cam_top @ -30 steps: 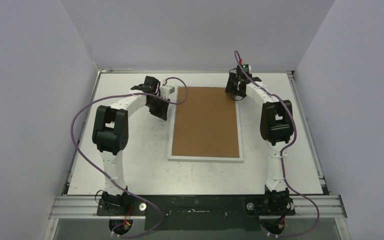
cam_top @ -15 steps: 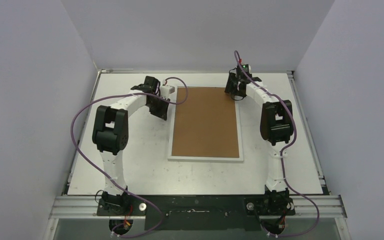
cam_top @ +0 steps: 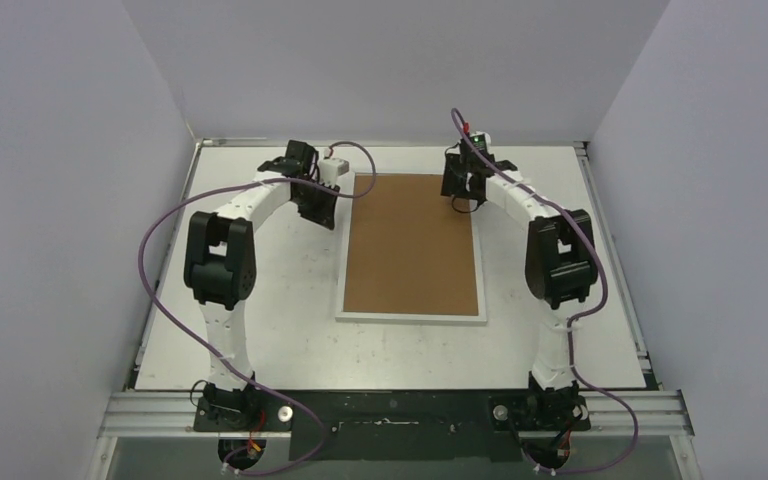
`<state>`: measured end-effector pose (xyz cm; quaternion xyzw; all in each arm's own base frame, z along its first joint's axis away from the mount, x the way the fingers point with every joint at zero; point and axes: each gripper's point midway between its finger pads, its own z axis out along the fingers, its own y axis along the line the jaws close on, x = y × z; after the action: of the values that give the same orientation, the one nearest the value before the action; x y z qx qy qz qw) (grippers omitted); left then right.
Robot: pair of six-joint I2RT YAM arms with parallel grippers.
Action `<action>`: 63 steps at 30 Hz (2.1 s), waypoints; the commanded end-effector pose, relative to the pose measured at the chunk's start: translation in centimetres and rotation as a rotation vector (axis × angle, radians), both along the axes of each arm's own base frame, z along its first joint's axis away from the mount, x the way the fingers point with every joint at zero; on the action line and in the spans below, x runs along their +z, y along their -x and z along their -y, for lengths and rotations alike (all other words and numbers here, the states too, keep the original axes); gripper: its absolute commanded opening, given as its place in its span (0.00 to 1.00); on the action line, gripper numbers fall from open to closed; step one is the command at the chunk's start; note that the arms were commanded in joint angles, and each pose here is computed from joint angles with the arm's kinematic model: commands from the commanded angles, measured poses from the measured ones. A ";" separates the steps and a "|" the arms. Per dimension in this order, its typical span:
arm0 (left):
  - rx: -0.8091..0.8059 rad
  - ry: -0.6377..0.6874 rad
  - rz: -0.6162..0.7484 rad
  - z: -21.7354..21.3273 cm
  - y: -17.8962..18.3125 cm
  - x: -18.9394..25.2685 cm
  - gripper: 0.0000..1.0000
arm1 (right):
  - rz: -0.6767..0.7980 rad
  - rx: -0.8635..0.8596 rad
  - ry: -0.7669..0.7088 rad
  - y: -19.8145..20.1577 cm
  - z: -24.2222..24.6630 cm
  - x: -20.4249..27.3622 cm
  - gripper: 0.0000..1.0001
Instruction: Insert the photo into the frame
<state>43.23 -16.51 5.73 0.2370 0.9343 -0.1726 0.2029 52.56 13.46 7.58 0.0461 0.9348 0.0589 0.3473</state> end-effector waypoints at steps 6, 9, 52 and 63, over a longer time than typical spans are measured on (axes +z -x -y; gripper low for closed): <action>-0.056 0.056 0.054 1.3 0.3 4.8 0.17 | 0.064 0.021 0.059 8.2 -2.1 3.9 0.47; -0.055 0.053 0.058 1.8 0.6 4.5 0.17 | 0.059 -0.018 0.077 8.4 -0.6 3.2 0.48; -0.035 0.057 -0.018 1.8 3.5 -2.4 0.17 | -0.119 -0.042 -0.041 13.7 0.5 -1.0 0.54; -0.040 0.061 -0.017 2.0 3.5 -2.3 0.17 | -0.139 -0.020 -0.105 14.0 -0.8 -1.3 0.55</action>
<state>39.12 -17.68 1.94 0.2384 0.9358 -0.1950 0.1717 38.47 13.00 4.65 0.0757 0.9594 0.0658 0.2635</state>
